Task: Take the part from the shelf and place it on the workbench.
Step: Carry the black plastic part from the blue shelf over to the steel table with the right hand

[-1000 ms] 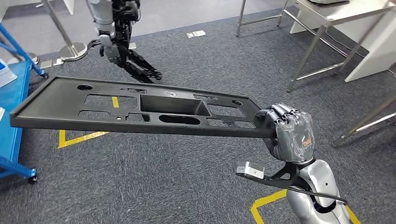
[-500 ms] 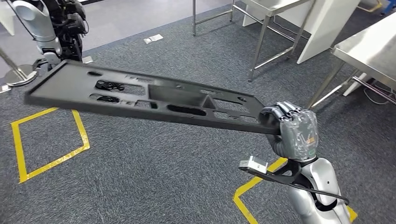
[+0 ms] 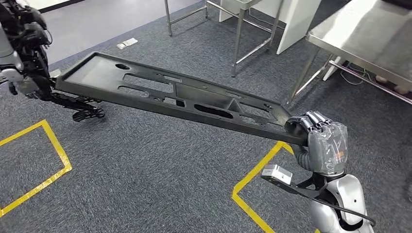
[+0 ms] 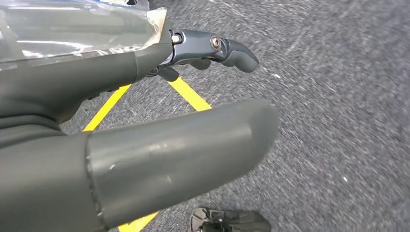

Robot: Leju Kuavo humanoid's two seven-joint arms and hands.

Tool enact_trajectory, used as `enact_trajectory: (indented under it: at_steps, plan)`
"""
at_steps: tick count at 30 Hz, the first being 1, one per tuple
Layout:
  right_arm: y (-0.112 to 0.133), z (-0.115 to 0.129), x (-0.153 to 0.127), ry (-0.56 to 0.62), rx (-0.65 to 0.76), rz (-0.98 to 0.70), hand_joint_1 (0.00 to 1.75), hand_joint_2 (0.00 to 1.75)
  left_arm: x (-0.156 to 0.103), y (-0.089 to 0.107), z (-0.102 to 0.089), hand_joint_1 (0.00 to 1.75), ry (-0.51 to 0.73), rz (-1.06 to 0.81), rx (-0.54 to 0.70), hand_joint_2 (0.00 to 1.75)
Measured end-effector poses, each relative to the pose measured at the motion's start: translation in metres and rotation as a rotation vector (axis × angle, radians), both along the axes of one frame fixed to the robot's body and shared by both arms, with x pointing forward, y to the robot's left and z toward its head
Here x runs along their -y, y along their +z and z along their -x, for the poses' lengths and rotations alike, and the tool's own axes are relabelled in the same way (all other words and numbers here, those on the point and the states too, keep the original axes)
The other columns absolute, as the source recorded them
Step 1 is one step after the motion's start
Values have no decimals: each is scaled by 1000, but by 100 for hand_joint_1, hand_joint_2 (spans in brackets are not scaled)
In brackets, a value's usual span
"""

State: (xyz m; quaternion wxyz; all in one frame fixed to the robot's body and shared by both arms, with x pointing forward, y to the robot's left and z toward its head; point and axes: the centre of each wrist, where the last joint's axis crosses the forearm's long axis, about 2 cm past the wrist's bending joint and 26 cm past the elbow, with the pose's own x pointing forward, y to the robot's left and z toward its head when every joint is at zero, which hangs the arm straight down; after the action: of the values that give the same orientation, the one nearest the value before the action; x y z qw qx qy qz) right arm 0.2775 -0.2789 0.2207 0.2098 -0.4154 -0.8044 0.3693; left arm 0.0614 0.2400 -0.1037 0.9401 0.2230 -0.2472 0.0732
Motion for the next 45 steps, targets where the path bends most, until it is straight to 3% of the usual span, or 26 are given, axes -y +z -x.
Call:
enact_trajectory:
  at_steps: [7,21,35,45]
  plan:
    - [-11,11,14,-52,-11,-18,175,175,-1,0,-1,0,-21,4,3,0]
    - [-32,55,42,-166,-51,43,175,175,0,1,-6,0,-55,11,41,0]
    - [-21,45,53,-172,-85,47,175,175,11,4,-19,0,-67,27,65,0]
    - [-17,30,52,-154,-64,40,175,175,9,4,-19,0,-41,28,62,0]
